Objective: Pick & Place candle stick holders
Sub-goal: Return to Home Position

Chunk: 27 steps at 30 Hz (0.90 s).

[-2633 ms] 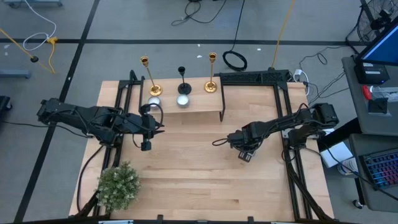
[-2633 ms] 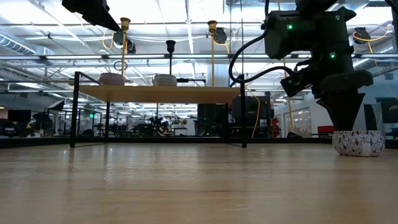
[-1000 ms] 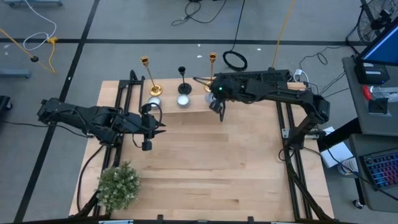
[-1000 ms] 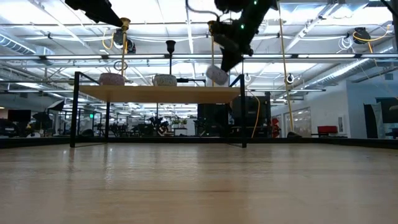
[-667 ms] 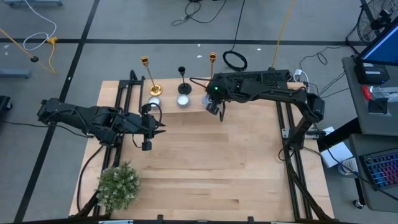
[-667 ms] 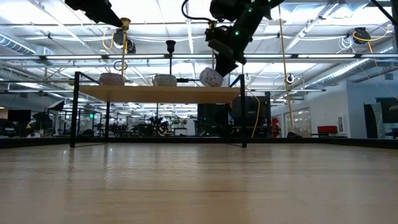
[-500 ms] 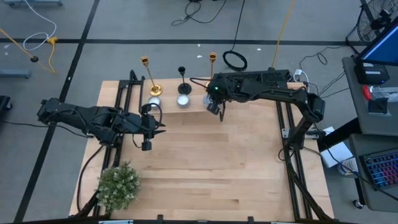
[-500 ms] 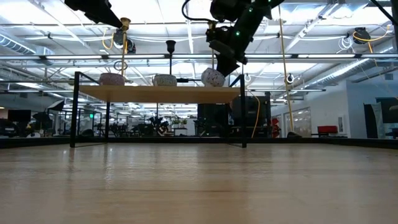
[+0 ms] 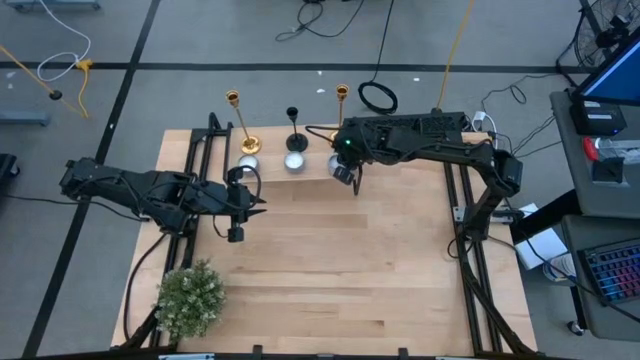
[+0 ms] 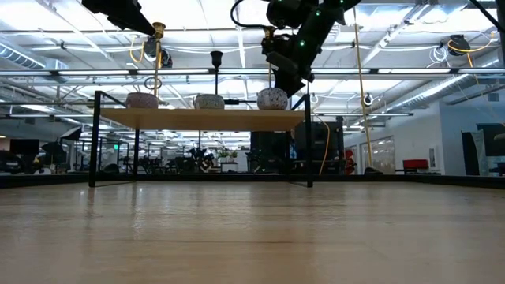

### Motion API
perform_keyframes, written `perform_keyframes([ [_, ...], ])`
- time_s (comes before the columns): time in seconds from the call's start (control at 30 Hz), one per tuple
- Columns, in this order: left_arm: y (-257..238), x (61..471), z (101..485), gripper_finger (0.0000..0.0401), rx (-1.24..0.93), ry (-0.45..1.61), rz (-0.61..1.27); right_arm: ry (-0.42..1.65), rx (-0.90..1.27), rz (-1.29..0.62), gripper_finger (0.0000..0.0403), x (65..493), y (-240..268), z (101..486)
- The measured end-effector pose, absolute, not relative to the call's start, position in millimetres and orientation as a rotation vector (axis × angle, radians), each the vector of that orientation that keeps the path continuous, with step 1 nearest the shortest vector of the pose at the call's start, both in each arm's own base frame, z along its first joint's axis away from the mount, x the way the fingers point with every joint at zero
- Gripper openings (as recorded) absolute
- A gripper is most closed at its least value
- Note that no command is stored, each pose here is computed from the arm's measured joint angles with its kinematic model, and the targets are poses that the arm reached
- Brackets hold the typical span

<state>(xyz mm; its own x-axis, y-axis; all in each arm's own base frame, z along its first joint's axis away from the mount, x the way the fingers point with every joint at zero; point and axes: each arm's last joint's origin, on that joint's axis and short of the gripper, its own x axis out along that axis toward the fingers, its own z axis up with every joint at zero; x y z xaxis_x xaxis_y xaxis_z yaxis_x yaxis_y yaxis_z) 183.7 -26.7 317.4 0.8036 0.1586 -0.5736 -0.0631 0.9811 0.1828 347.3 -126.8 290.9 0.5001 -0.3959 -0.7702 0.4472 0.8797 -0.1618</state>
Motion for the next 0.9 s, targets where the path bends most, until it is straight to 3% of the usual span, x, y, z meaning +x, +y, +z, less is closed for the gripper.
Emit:
perform_keyframes([
  [0.6, -26.7, 183.5, 317.2, 0.0097, 0.158, 0.630, 0.118, 0.867, -0.006, -0.506, 0.0112, 351.5, -125.9, 296.0],
  [0.9, -26.5, 182.8, 316.2, 0.0097, 0.157, 0.642, 0.120, 0.787, -0.045, -0.458, 0.0110, 337.7, -101.5, 327.5],
])
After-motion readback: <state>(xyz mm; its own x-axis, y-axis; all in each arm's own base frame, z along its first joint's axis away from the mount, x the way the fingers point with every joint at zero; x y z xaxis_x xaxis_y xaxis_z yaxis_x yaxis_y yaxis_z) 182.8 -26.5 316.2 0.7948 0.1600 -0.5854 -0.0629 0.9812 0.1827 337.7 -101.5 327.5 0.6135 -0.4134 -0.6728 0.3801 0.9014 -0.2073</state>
